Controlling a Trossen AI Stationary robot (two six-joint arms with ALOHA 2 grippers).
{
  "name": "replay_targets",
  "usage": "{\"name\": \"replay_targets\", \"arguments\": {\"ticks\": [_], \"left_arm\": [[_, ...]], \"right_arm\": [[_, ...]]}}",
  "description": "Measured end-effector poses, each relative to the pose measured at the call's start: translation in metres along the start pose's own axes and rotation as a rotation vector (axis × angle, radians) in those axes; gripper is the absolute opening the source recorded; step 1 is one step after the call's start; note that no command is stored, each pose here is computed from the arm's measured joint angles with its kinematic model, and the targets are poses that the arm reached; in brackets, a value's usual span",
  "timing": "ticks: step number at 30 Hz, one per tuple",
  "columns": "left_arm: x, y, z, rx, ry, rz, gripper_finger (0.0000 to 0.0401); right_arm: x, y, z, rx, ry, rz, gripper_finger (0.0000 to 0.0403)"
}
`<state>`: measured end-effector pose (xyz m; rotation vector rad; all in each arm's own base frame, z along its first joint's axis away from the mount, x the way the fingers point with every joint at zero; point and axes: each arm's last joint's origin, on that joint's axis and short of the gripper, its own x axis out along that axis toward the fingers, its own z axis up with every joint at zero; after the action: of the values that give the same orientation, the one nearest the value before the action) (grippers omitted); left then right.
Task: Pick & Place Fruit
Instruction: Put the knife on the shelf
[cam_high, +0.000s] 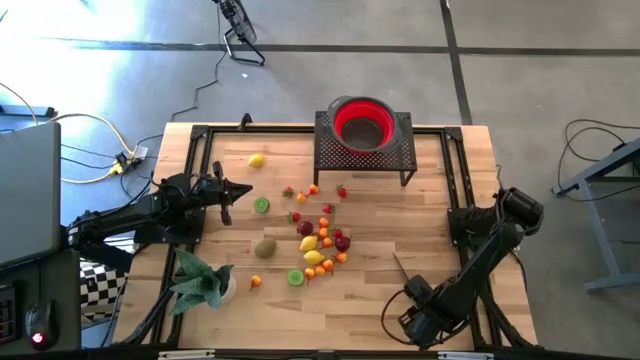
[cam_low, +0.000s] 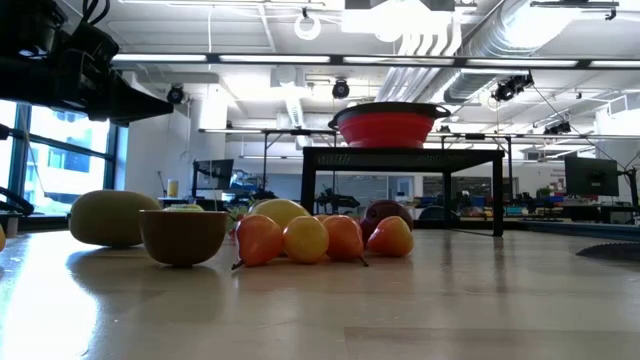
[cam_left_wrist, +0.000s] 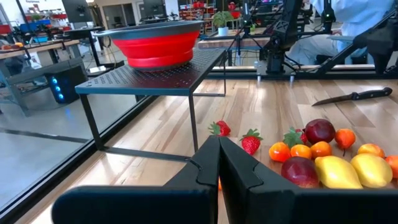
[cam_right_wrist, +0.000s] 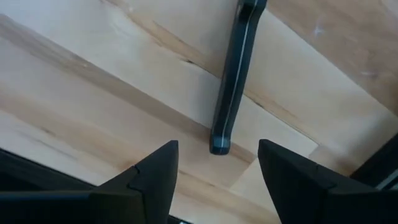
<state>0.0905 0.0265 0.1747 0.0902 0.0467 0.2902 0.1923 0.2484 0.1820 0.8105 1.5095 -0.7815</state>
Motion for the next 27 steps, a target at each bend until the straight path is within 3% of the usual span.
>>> {"name": "replay_targets", "arguments": {"ticks": [19,27], "left_arm": [[0.000,0.000,0.000,0.000,0.001,0.000,0.0000],[0.000,0.000,0.000,0.000,0.001,0.000,0.0000]], "right_arm": [[0.009,-0.006,-0.022,0.027,-0.051,0.007,0.0214],[0.017,-0.010,-0.020,0.048,-0.090,0.006,0.0189]]}}
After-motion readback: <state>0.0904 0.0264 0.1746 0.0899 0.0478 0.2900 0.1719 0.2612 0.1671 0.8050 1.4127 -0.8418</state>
